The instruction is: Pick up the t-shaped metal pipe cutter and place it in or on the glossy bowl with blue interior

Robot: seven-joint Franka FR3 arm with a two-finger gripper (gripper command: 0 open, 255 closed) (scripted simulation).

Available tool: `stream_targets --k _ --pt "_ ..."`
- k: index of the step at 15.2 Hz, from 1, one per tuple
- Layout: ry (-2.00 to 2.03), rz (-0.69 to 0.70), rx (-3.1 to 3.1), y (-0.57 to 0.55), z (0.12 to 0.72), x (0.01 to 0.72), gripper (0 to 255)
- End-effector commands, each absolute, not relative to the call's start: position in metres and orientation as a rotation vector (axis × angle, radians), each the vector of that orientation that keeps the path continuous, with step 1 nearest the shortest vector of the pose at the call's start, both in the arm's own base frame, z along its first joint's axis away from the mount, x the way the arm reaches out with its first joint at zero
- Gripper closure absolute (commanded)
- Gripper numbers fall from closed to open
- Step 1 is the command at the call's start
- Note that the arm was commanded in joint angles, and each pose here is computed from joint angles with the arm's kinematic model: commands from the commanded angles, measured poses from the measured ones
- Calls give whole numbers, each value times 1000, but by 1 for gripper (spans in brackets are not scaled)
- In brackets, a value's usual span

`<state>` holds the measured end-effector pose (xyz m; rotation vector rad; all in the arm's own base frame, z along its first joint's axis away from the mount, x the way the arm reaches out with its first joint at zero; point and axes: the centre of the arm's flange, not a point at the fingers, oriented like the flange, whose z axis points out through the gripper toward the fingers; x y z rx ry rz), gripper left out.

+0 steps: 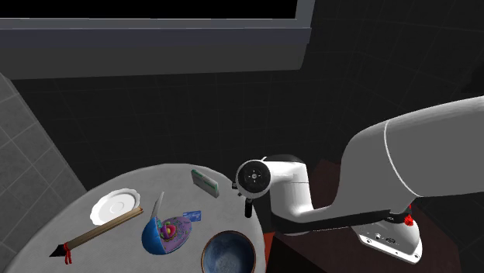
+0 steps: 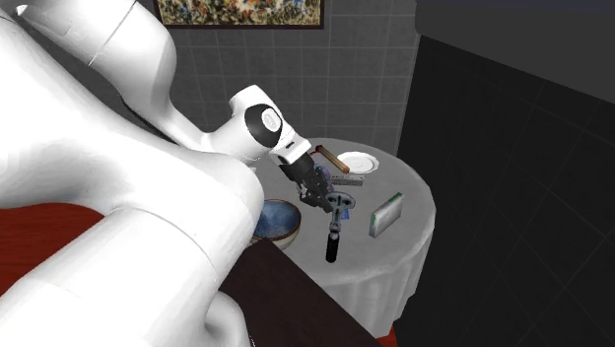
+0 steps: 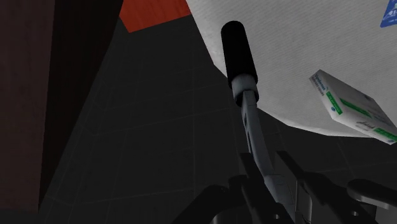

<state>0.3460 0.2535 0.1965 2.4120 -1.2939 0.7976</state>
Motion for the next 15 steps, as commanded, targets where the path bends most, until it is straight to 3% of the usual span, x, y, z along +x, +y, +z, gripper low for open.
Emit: stream_targets --k 1,15 --pt "-1294 797 2412 253 208 347 255" --pt "-1294 797 2412 253 282 347 255"
